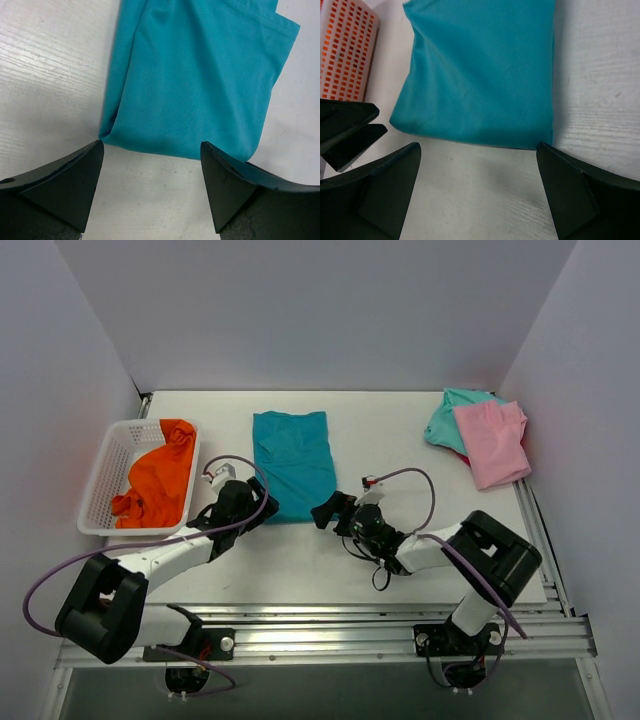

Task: Fold and stack the t-shirts
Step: Grab one side of the 2/3 rectangular tshirt with both arms

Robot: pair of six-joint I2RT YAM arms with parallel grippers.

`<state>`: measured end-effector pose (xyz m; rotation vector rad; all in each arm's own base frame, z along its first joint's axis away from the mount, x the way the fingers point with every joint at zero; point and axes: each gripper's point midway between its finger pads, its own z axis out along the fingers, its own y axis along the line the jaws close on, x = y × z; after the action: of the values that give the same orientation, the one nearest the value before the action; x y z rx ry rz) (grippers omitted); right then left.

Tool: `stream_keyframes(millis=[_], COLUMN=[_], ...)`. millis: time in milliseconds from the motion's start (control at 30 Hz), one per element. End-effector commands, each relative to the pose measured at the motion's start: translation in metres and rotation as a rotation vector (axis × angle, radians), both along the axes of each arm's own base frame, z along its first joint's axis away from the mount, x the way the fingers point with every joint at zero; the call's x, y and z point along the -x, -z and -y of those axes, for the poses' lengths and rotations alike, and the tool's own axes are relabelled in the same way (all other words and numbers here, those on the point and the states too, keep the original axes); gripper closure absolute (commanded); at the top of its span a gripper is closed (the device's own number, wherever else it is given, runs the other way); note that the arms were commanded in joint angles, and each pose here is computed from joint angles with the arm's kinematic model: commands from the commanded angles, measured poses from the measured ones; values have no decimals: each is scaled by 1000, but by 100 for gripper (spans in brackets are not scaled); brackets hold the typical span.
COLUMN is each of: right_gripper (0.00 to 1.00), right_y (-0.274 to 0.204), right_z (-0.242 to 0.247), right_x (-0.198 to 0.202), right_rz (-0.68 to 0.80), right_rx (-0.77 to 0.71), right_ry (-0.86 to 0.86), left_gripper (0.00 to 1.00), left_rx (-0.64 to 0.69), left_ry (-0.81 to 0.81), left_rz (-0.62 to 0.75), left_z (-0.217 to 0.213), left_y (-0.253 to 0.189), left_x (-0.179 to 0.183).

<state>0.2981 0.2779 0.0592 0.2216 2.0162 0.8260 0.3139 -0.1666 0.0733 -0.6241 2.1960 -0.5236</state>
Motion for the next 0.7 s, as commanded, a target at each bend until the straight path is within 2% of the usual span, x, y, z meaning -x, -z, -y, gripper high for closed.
stream_keyframes(millis=[0,200,333,667], right_gripper=[4,5,5,4], right_y=[-8,5,5,-31], right_z=[-20,-22,-9,27], right_x=[-6,-7,-7,-7], right_rz=[22,-1,-4,51], right_rx=[-106,-99,-37,111], right_ry=[-18,-17,24,162], left_gripper=[13,13,13,13], left_rx=[30,20,18,30], left_ry=[-31,-33,-35,-35], left_rz=[36,28,29,35], left_z=[3,1,0,1], left_y=[-2,-1,1,-3], left_x=[-9,-8,-7,-7])
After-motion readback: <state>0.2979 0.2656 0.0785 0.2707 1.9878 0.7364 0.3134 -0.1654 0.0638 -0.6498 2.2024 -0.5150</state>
